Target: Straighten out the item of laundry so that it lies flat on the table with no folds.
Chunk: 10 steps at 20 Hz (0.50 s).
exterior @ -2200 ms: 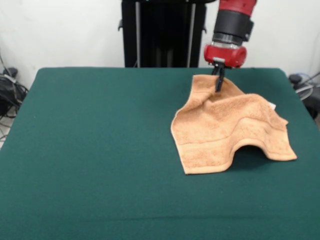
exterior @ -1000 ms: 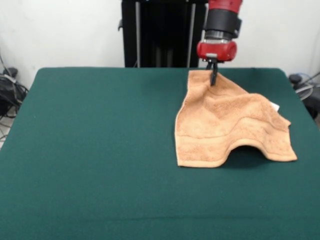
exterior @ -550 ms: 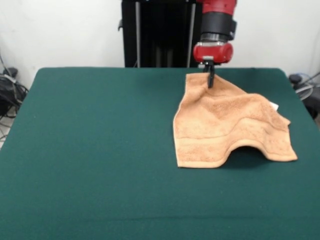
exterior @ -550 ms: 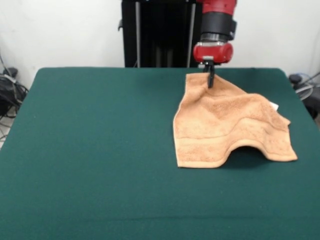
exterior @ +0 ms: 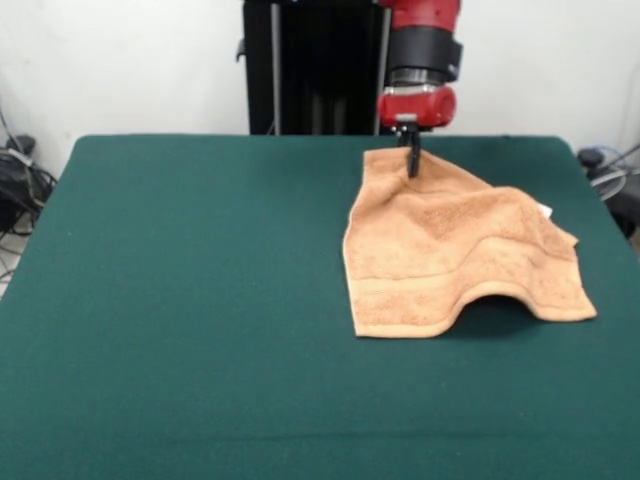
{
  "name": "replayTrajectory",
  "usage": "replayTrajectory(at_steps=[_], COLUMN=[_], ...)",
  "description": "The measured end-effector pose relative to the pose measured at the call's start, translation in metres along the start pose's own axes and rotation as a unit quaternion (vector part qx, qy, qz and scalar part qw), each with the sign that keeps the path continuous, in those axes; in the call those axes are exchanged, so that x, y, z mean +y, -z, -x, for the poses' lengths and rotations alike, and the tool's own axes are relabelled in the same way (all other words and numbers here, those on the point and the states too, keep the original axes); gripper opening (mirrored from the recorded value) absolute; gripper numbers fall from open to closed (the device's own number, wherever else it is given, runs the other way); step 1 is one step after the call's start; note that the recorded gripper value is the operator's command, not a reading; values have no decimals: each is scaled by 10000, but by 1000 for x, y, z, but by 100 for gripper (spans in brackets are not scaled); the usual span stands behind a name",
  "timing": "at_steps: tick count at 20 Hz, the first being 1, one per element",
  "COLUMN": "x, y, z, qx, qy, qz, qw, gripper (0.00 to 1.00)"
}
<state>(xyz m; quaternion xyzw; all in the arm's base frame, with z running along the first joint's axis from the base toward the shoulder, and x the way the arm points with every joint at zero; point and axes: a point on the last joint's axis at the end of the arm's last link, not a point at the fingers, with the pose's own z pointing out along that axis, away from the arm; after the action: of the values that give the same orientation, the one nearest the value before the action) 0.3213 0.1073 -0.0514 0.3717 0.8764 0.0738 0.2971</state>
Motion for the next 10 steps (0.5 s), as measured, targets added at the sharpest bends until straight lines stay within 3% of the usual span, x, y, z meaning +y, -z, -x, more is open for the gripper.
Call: replayTrajectory(at_steps=[10], x=[-26], y=[22], z=[25], qx=[213], qy=[-54], qz=[-1], qw=[9998], gripper=[0])
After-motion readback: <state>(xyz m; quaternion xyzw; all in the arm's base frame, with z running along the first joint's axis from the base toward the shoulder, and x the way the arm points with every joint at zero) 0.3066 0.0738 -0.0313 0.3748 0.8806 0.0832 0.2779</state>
